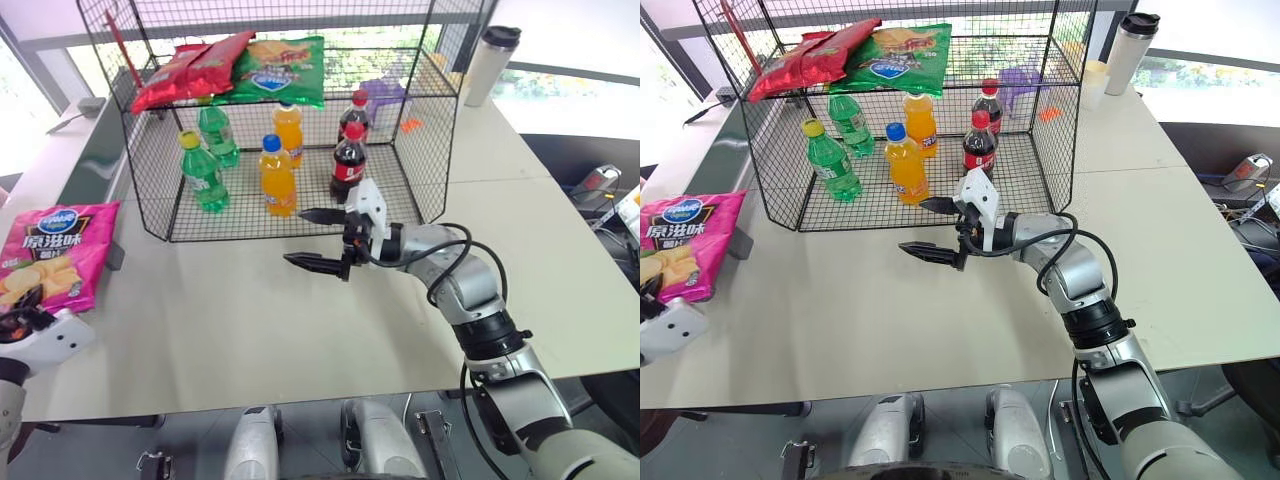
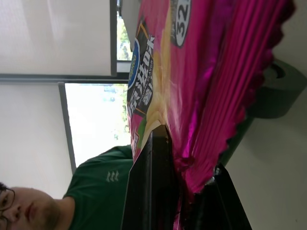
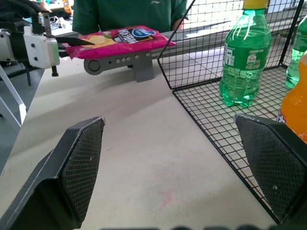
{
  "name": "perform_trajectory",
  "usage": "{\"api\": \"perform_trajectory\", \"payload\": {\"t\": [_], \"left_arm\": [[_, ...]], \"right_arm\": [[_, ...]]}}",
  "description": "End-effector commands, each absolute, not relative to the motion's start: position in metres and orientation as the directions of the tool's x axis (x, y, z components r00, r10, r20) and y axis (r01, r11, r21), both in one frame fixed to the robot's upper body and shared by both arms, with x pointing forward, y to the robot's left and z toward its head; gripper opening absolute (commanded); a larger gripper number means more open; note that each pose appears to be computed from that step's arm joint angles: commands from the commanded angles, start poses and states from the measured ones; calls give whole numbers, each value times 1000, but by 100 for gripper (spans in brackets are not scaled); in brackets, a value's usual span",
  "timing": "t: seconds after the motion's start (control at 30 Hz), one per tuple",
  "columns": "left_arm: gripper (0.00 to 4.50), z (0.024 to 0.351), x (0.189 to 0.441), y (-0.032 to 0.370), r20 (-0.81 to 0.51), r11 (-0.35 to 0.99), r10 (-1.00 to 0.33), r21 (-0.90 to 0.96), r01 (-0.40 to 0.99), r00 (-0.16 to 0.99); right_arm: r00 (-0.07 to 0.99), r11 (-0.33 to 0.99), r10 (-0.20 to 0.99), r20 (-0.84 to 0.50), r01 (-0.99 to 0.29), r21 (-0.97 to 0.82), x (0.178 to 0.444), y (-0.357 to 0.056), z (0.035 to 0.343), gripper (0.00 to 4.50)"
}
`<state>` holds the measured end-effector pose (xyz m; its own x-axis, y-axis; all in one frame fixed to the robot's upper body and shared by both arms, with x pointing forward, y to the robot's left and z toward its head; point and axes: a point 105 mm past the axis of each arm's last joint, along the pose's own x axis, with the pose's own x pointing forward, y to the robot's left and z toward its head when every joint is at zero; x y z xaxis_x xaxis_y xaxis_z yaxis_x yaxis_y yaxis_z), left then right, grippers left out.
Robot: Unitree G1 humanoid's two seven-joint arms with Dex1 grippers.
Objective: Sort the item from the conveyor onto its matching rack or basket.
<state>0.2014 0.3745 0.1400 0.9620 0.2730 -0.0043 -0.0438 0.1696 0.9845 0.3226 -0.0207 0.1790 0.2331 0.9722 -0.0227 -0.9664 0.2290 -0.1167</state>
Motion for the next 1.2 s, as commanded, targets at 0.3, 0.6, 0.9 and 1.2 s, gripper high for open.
{"api": "perform_trajectory", "payload": {"t": [0.3,0.6,0.9,1.2], "left_arm": [[9,309,177,364,108,637,154,749,-182,982],[9,349,140,339,-186,907,-138,371,200,973],[9,341,152,298,-339,885,-397,106,453,853],[9,342,196,248,-144,694,-717,-62,717,682]], "right_arm": [[268,277,954,138,-960,-50,344,-44,223,450],[289,295,933,213,-955,3,355,-79,251,450],[309,310,938,159,-950,20,340,-90,236,450],[305,305,952,28,-952,0,313,-74,195,450]]}}
